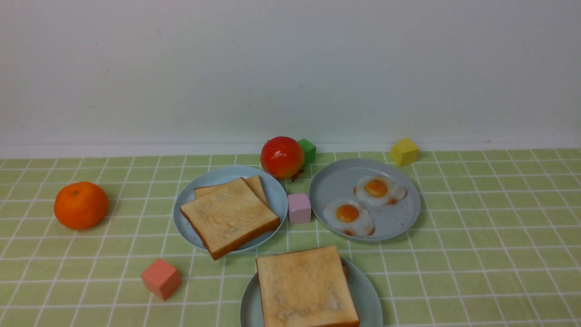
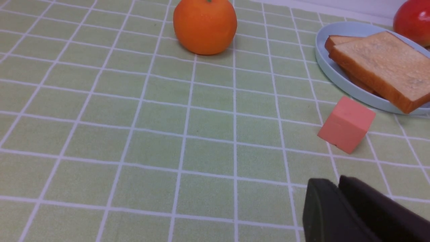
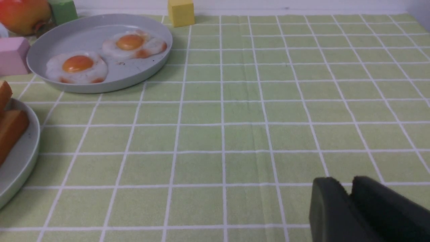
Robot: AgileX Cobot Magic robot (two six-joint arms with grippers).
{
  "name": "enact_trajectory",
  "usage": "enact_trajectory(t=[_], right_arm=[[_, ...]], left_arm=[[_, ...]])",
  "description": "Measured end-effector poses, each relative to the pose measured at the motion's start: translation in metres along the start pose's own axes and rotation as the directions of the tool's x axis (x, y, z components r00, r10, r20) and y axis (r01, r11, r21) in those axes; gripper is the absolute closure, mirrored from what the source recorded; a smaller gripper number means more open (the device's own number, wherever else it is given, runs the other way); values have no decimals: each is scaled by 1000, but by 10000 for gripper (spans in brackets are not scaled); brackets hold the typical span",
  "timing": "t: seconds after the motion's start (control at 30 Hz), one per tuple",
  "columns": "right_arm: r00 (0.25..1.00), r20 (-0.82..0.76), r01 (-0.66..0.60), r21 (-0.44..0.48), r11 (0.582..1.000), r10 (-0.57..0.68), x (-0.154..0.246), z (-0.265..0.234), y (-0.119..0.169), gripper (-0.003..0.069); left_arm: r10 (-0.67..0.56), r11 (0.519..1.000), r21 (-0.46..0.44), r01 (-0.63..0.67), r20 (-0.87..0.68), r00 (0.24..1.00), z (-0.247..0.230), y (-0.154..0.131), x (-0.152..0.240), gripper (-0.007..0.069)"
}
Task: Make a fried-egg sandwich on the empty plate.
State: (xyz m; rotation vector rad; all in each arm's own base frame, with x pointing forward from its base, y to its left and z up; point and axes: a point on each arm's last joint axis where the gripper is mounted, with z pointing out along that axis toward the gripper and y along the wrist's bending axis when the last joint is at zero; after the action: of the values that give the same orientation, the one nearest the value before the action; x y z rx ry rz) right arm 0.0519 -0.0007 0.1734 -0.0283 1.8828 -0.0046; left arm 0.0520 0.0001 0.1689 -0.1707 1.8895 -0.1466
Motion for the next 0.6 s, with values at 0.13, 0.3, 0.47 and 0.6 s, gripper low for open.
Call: enact_trajectory(t=[0.13,0.3,0.47,0.6], right_arm=[[1000,0,1,0,1000,-1,0,0,0,529],[1000,1,1,0,1000,-1,0,0,0,522],[1000,1,1,0,1000,-1,0,0,0,514],[1000,1,1,0,1000,-1,0,0,0,512]], left_arm=[[0,1000,0,0,0,1000,0,0,0,554],[0,1000,0,0,0,1000,0,0,0,550],[0,1000,0,0,0,1000,0,0,0,543],[0,1000,0,0,0,1000,0,0,0,537]])
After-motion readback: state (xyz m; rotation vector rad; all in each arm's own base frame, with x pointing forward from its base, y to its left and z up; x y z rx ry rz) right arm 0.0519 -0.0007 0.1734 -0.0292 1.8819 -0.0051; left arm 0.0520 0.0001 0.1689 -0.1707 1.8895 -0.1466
